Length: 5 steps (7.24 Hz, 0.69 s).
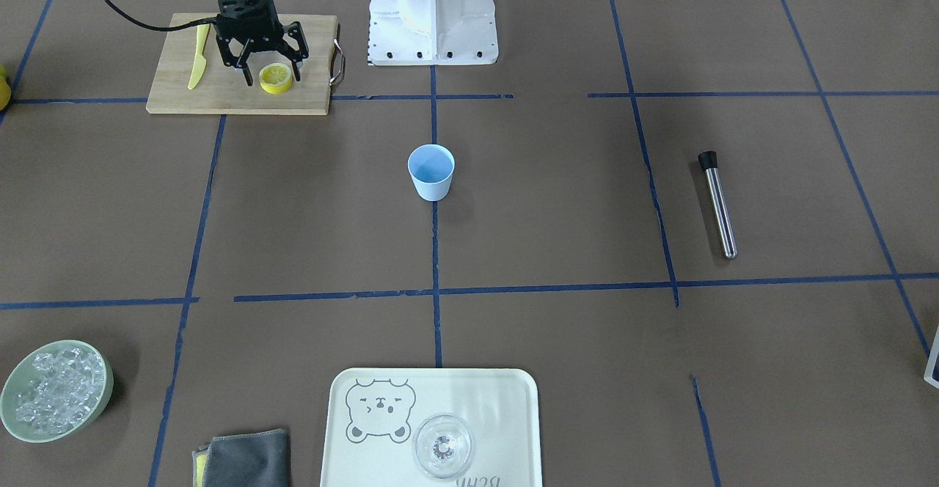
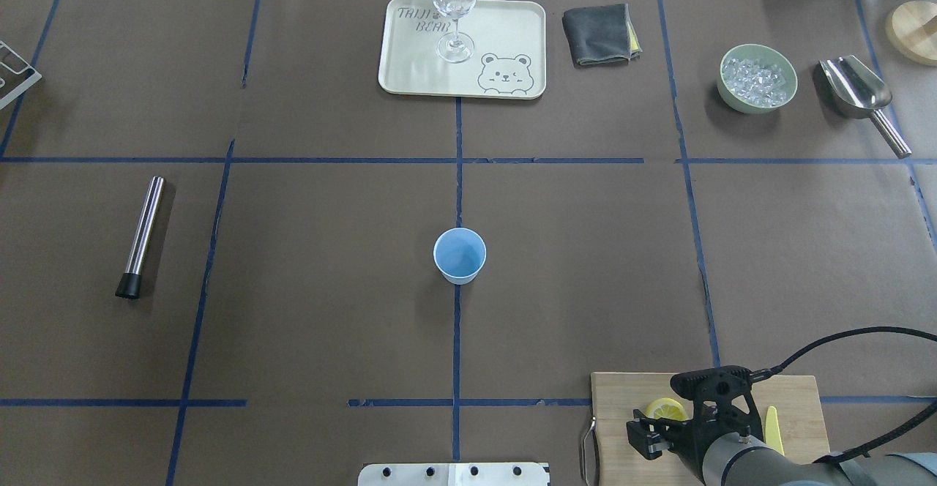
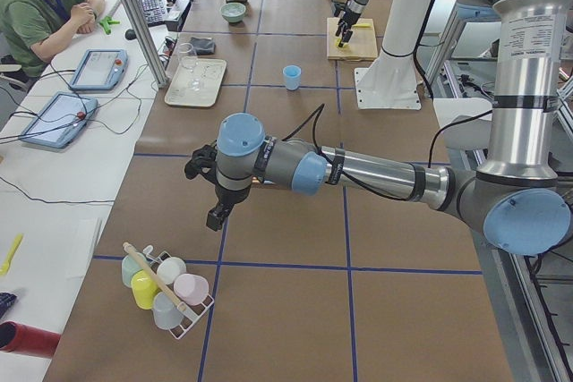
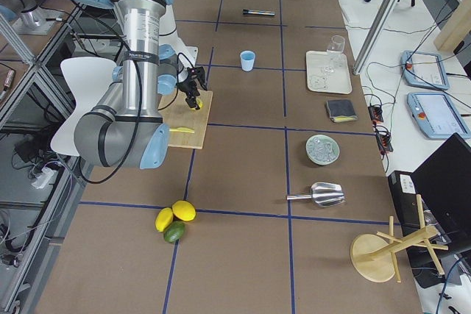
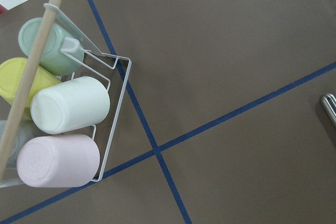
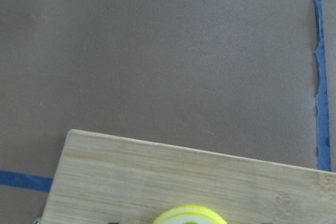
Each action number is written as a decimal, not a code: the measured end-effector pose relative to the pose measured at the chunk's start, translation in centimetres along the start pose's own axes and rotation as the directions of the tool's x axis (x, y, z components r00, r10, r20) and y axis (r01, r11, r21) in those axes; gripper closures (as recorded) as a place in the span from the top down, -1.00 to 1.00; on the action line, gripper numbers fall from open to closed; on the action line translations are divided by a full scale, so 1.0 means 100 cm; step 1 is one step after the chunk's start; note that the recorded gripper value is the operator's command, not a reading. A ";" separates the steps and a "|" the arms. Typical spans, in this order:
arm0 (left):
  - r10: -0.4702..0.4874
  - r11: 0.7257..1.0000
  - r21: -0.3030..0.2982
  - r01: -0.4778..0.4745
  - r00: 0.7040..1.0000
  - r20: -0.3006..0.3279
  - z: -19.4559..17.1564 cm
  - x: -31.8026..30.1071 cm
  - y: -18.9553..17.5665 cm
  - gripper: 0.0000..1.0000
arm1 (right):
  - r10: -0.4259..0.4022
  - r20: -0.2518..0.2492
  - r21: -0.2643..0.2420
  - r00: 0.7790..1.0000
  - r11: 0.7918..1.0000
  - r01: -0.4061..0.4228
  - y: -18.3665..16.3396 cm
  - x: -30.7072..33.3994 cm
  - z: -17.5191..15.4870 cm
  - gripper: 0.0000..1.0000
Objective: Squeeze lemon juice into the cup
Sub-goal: 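Close the right gripper on the lemon slice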
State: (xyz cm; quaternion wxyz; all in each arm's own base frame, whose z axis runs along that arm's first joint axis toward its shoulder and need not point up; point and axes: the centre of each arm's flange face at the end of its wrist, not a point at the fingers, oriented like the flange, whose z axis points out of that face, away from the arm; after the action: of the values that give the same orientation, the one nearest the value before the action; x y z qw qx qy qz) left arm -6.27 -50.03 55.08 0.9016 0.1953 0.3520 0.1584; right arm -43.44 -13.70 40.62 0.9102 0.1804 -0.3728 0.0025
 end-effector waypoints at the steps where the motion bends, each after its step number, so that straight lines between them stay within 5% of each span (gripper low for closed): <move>1: -0.001 1.000 -0.001 0.001 1.000 0.000 0.000 0.000 0.001 1.00 | -0.007 -0.002 -0.005 1.000 1.000 0.007 0.004 0.000 0.000 0.81; 5: -0.001 1.000 -0.001 0.001 1.000 0.000 0.000 0.000 0.001 1.00 | -0.021 -0.012 -0.018 1.000 1.000 0.020 0.010 0.003 0.003 0.58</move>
State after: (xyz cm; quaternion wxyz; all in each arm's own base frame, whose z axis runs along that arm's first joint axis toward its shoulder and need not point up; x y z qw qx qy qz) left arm -6.28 -49.91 55.17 0.9018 0.1946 0.3521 0.1581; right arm -43.54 -12.92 41.38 0.9140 0.1759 -0.3655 -0.0091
